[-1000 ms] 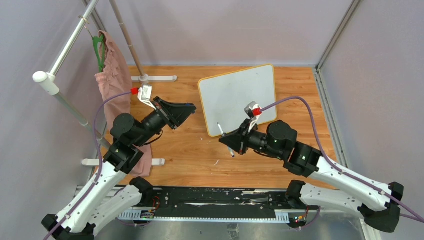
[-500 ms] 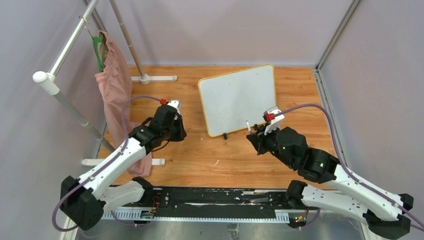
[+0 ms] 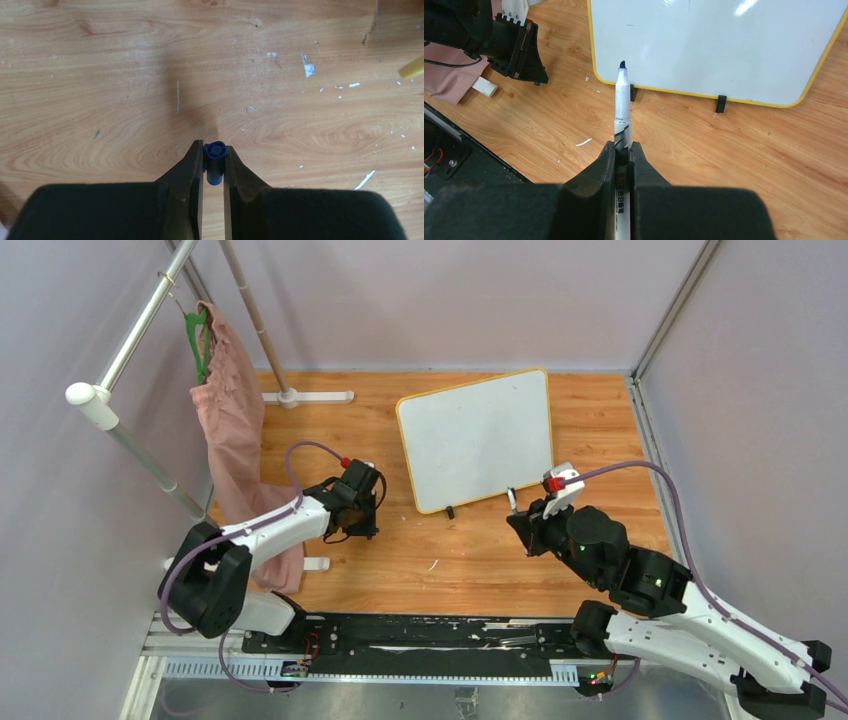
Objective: Write a sentence on the whiteboard
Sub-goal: Place the pen cap at the center of the board.
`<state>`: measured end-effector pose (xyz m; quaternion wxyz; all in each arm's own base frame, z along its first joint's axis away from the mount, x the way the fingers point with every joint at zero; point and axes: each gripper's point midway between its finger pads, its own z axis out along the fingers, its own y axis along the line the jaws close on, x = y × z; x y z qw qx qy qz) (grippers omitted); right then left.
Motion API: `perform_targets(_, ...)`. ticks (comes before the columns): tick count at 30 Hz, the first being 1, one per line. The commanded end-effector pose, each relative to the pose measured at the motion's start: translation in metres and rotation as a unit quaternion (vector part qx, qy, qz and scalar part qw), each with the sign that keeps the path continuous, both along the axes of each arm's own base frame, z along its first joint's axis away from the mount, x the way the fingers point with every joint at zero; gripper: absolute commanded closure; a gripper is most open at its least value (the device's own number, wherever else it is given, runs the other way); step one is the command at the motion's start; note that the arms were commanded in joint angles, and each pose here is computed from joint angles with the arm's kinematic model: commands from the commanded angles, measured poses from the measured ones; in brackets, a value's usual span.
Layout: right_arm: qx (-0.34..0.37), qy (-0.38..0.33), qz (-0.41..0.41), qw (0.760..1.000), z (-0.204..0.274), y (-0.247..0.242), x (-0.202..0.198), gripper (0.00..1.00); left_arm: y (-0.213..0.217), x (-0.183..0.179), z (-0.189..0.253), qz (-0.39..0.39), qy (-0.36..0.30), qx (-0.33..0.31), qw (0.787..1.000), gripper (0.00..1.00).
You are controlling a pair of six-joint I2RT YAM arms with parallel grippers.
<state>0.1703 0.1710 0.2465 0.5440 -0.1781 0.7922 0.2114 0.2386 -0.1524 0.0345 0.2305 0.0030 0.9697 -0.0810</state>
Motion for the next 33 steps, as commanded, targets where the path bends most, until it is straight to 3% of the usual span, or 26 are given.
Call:
perform_targets(1, -0.004, 0.0, -0.018, 1.0, -0.005, -0.009, 0.0, 1.0, -0.005, 0.015, 0.001, 0.009, -0.022, 0.001, 1.0, 0.96)
perform_targets(10, -0.01, -0.005, -0.025, 1.0, -0.003, -0.011, 0.003, 1.0, -0.002, 0.009, -0.021, 0.005, 0.004, 0.015, 1.0, 0.88)
perform_targets(20, -0.017, -0.006, -0.027, 0.999, -0.003, -0.011, 0.005, 1.0, 0.0, 0.009, -0.022, 0.009, 0.003, 0.017, 1.0, 0.71)
perform_targets(33, -0.018, -0.008, -0.023, 1.0, -0.001, -0.008, 0.005, 1.0, 0.005, 0.007, -0.018, 0.016, -0.007, 0.019, 1.0, 0.64)
